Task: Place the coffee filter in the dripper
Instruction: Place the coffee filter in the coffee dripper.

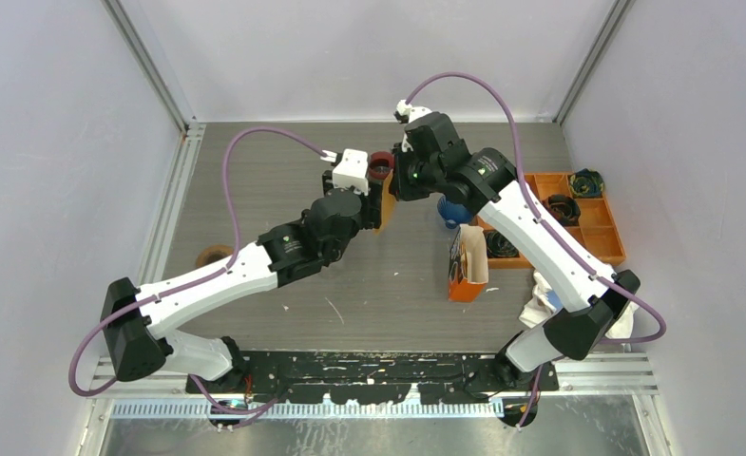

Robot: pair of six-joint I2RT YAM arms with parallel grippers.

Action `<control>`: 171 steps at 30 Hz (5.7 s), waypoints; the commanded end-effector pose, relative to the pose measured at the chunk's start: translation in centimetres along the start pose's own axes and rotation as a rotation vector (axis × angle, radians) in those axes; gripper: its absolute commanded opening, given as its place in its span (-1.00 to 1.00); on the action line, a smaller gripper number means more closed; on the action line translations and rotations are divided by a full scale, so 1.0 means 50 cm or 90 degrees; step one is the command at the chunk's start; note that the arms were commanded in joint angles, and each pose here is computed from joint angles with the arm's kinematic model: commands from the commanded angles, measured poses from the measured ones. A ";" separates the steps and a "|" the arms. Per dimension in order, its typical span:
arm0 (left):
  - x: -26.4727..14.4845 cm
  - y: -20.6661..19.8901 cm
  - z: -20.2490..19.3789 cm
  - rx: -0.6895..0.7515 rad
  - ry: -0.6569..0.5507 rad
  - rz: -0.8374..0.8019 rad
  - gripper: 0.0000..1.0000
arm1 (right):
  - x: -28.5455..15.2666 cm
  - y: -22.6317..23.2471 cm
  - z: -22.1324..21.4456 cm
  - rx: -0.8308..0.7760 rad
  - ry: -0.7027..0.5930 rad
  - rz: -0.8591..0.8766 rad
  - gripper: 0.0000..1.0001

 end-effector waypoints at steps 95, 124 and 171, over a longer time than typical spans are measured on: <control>-0.154 0.138 0.008 -0.276 0.235 0.053 -0.69 | -0.007 0.143 0.033 -0.131 -0.035 0.136 -0.99; -0.160 0.222 -0.051 -0.220 0.265 0.143 -0.10 | 0.046 0.194 -0.036 -0.152 0.109 0.178 -0.99; -0.130 0.259 -0.122 -0.176 0.383 0.165 0.03 | 0.164 0.166 -0.096 -0.129 0.184 0.162 -0.72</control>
Point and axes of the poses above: each gripper's point midway between its finger pads, its own x axis out along the fingers, its own y axis along the line the jaws close on, z = x × y, the point moved 3 cm from there along -x, back along the fingers, and after that the axes turned 8 degrees about x, right-handed, at the moved point
